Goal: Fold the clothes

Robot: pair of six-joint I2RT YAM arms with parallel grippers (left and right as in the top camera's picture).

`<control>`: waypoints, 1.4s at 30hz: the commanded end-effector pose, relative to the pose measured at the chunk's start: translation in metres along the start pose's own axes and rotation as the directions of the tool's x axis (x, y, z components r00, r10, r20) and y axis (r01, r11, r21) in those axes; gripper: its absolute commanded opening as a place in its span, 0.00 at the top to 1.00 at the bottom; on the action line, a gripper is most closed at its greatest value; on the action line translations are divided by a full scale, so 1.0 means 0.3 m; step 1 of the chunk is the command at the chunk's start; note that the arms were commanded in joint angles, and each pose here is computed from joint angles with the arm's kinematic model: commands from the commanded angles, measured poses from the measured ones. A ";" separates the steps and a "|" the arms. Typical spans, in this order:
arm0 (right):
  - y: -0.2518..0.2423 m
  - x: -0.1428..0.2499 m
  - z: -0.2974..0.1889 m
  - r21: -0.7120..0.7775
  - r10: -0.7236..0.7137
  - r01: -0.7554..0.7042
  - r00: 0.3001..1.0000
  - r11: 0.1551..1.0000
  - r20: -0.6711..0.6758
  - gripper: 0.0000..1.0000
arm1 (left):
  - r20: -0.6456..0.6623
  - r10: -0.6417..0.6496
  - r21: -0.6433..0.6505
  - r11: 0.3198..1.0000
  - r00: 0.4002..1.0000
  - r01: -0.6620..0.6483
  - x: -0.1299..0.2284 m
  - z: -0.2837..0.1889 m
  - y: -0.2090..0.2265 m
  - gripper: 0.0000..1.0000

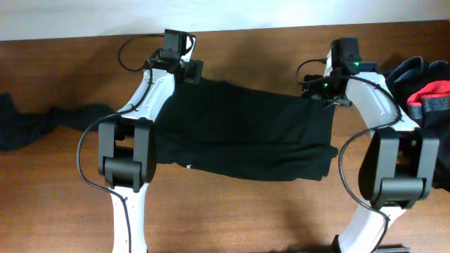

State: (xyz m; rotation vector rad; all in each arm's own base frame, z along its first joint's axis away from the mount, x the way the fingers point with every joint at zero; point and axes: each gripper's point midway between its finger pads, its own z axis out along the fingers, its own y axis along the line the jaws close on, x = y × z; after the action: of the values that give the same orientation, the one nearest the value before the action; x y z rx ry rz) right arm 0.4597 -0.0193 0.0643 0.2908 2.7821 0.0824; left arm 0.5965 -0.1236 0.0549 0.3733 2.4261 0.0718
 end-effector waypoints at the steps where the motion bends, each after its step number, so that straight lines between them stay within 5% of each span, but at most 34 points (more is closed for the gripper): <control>1: 0.012 -0.017 0.001 0.011 -0.004 0.004 1.000 1.000 0.011 0.07 | 0.023 0.019 0.017 1.000 1.000 -0.019 -0.030 -0.016 -0.008 0.18; 13: 0.011 -0.017 0.002 0.011 -0.004 0.004 1.000 1.000 0.012 0.07 | -0.087 -0.056 0.041 0.997 0.995 0.060 0.084 0.042 -0.045 0.32; 17: 0.009 -0.018 0.002 0.014 -0.004 0.004 1.000 1.000 0.012 0.07 | -0.127 -0.051 0.042 0.998 0.991 0.057 0.128 0.064 -0.053 0.51; 20: 0.009 -0.019 0.002 0.014 -0.004 0.004 1.000 1.000 0.014 0.08 | -0.136 -0.050 0.043 0.998 0.989 0.056 0.137 0.067 -0.054 0.75; 24: 0.009 -0.018 0.002 0.014 -0.004 0.004 1.000 1.000 0.013 0.08 | -0.138 -0.050 0.042 0.998 0.989 0.056 0.139 0.067 -0.054 0.90; 30: 0.008 -0.011 0.002 0.016 -0.004 0.004 1.000 1.000 0.004 0.09 | -0.141 -0.049 0.034 0.998 0.989 0.055 0.141 0.067 -0.050 0.99; 42: -0.017 0.012 0.036 0.056 0.044 -0.043 0.999 0.998 -0.023 0.06 | -0.133 -0.094 -0.054 0.995 0.987 0.087 0.123 0.055 0.003 0.99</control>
State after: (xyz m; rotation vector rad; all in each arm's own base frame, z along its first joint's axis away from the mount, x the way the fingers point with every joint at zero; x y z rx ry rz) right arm 0.4564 -0.0214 0.0581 0.3256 2.8014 0.0625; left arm 0.5731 -0.1179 0.0118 0.3006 2.5828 0.0906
